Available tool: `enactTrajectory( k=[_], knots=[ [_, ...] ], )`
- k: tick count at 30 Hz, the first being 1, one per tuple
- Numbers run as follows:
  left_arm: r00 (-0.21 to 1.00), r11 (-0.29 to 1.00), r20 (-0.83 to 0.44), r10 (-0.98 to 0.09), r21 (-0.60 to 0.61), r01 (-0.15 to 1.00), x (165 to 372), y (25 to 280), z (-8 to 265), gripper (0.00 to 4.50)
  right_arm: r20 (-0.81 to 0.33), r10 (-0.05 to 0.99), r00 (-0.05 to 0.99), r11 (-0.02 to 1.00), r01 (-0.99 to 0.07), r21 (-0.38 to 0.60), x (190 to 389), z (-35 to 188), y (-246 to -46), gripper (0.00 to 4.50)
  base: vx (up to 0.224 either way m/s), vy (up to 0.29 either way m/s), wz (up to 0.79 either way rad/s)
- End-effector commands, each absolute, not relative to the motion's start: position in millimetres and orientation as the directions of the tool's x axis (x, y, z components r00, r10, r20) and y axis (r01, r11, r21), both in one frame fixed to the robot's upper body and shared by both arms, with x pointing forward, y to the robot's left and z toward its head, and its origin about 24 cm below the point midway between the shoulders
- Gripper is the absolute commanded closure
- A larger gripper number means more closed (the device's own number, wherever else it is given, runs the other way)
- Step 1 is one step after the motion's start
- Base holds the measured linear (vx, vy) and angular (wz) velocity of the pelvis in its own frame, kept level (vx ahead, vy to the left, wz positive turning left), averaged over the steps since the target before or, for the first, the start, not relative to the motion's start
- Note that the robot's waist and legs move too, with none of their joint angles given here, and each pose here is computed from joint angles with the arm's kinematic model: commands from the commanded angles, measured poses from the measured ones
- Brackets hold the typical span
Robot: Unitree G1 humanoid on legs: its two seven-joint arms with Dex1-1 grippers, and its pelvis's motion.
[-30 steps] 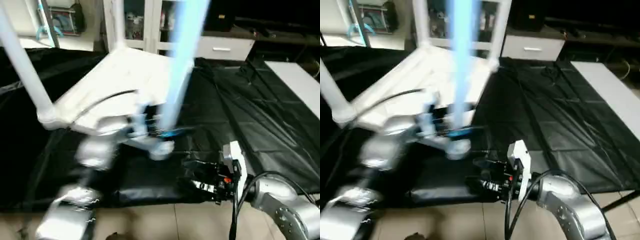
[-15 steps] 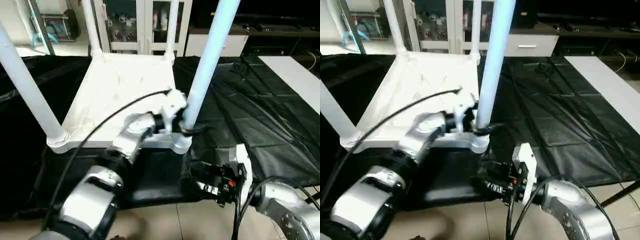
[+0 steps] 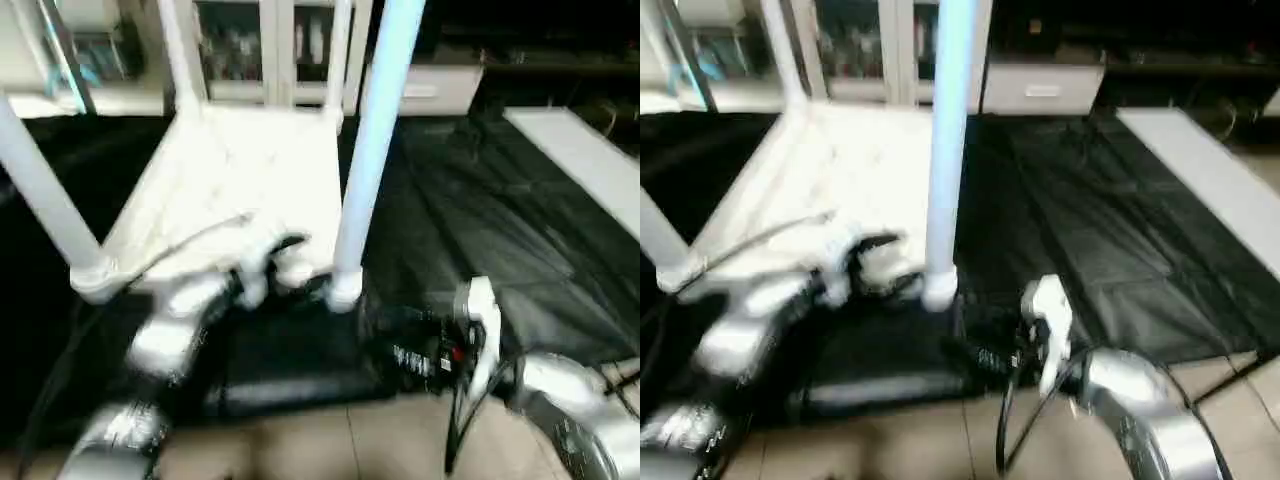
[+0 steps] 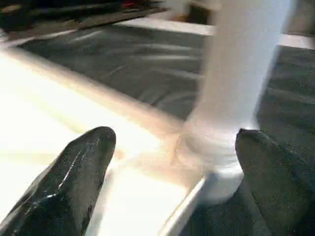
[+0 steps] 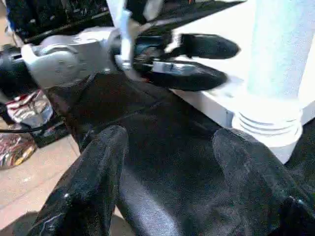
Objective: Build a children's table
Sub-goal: Rotate table base
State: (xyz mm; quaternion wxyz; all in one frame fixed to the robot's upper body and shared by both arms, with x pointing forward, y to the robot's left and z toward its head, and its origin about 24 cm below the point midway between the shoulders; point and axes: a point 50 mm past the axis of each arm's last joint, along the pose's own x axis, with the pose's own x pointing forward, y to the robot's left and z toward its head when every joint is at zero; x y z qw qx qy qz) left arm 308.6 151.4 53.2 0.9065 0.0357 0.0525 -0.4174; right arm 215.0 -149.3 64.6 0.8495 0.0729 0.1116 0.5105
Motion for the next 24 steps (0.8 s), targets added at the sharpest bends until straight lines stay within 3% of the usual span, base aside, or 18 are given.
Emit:
enactTrajectory(
  k=[1,3,8,16,24],
  knots=[
    [0.677,0.677,-0.065,-0.733,0.024,0.735,312.1,148.8,66.1,0.11,-0.113,0.875,0.471,0.484,-0.849,0.210,219.3,66.9,-151.5,1.39,0.000,0.000,0.00],
    [0.711,0.710,-0.090,-0.698,0.039,0.703,312.9,155.5,64.3,0.11,-0.116,0.876,0.469,0.483,-0.849,0.213,219.0,66.3,-151.8,1.39,0.000,0.000,0.00],
    [0.556,0.542,-0.203,-0.806,0.126,0.831,317.0,149.3,64.4,0.11,-0.135,0.885,0.445,0.465,-0.858,0.220,217.0,64.9,-153.2,1.39,0.000,0.000,0.00],
    [0.419,0.371,-0.421,-0.805,0.195,0.908,333.2,144.0,68.8,0.11,-0.206,0.874,0.441,0.476,-0.861,0.178,217.1,64.0,-166.3,1.39,0.000,0.000,0.00],
    [0.319,0.290,-0.570,-0.757,0.145,0.946,342.1,149.4,70.8,0.83,-0.225,0.865,0.448,0.488,-0.857,0.169,215.1,65.1,-174.8,1.39,0.000,0.000,0.00]
  ],
)
